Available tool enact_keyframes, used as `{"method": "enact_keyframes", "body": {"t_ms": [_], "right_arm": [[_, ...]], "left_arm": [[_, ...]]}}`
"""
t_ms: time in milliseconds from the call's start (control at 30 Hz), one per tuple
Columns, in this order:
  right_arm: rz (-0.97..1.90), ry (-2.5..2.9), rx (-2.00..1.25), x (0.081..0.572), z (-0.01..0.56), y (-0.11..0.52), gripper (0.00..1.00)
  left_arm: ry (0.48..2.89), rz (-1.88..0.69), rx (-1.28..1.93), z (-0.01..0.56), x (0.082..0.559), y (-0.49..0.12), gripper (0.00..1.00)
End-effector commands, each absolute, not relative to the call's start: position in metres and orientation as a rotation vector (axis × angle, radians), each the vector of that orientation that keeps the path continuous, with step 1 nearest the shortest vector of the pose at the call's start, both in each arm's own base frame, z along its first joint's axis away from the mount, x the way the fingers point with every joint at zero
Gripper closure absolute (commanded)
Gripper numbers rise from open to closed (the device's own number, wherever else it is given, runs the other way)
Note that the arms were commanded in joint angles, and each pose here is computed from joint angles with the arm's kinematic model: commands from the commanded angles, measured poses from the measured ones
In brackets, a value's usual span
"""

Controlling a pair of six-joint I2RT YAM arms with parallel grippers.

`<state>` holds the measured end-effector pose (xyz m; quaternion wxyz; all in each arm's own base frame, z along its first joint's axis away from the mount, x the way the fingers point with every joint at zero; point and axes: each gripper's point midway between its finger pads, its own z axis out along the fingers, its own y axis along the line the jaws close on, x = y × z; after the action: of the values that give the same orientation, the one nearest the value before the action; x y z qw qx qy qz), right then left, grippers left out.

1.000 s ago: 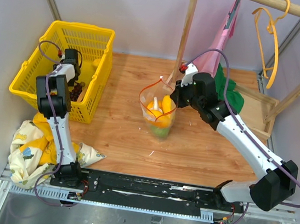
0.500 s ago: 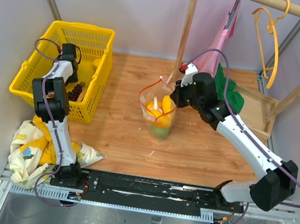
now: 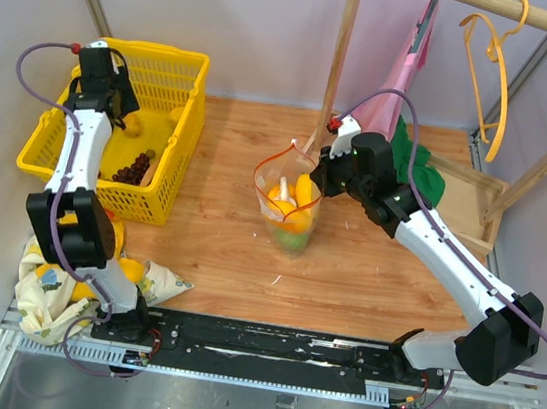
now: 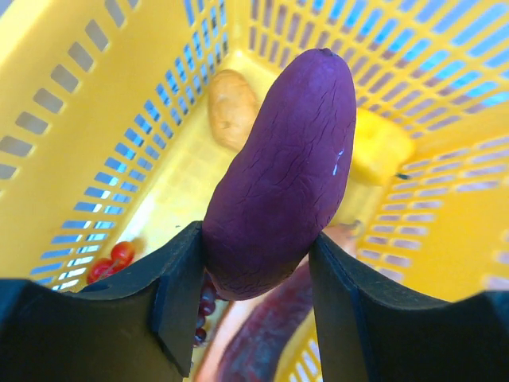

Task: Place the food in the zip-top bag and seal the zipper
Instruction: Pick up the fake vegetable from the bin.

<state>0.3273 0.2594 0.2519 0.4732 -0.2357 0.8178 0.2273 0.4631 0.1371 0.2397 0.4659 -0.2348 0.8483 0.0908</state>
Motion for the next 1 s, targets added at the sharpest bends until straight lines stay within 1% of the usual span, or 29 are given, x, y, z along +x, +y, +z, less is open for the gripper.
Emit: {"method": "enact_keyframes", "body": {"t_ms": [0, 200, 467, 667, 967], "right_arm": [[0.574, 1.957, -0.579, 0.326, 0.265, 0.258, 0.99], [0.577, 1.95, -0.578, 0.325, 0.268, 0.257, 0.99], [0.588, 1.944, -0.579, 0.324, 0.27, 0.258, 0.99], [0.594, 1.941, -0.58, 0.324, 0.271, 0.259, 0.99], [0.603, 1.942, -0.583, 0.323, 0.271, 0.26, 0.99]], "left_arm": [[2.027, -0.004, -0.536, 0.271, 0.454, 0.101, 0.78], [1.993, -0.247, -0.467, 0.304, 0.435, 0.053, 0.82], [1.973, -0.49, -0.302, 0.334, 0.403, -0.032, 0.82], [1.925, -0.698, -0.206, 0.353, 0.371, -0.095, 0.86], [1.897, -0.968, -0.09, 0.352, 0.327, -0.184, 0.88]]}}
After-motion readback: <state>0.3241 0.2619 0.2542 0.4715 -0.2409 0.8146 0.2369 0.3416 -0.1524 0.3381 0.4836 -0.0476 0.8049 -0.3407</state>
